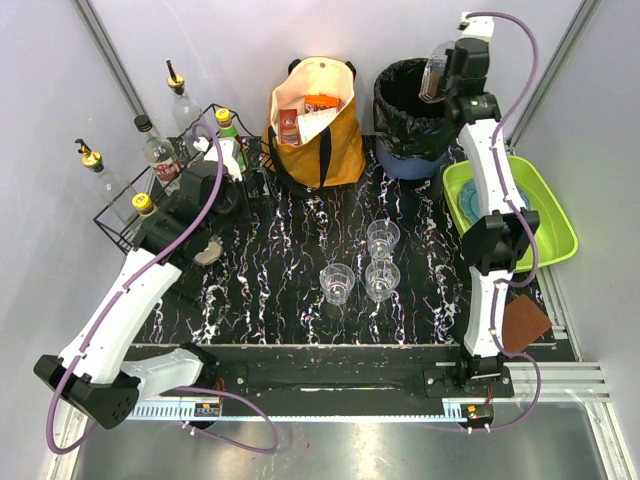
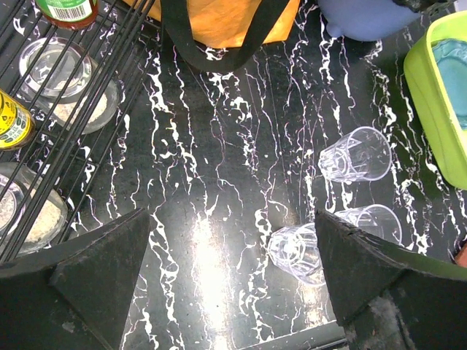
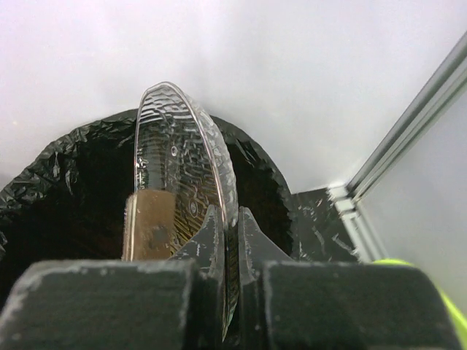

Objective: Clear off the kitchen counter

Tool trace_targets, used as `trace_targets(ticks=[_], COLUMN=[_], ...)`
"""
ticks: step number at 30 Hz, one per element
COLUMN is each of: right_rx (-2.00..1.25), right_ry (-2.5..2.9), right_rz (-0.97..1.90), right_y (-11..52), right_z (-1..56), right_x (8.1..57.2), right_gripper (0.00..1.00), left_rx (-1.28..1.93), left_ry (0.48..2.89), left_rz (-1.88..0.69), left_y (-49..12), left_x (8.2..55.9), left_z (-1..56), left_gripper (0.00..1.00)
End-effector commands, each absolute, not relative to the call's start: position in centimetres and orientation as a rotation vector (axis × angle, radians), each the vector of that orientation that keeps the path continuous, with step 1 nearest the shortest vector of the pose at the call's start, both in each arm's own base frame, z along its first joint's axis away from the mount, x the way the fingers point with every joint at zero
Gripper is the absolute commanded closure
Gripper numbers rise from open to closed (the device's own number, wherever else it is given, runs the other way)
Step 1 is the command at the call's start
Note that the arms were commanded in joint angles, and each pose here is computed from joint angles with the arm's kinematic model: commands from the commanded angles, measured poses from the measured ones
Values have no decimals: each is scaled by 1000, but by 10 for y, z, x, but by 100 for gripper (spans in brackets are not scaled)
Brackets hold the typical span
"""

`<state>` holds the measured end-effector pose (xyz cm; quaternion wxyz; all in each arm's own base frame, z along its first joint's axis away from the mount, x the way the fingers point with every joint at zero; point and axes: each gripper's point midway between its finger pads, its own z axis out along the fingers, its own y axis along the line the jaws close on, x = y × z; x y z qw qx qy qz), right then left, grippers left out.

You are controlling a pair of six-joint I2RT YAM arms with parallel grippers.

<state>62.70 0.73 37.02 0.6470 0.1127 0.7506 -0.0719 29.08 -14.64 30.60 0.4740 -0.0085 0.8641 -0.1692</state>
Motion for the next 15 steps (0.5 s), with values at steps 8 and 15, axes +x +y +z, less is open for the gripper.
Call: trace_targets(ticks=[8,15], right_rx=[58,144], right_ry=[1498,1455], right_rz=[-702,-685], right_y=[15,9], right_z=[415,450], right_x=[628,606], right_gripper=[100,100], left_rx=[5,13], left_ry=[2104,2106], left_rz=[-405,-415], left_y=[-147,-149], left_x=[295,295], left_z=[307,307], left_gripper=[1,1])
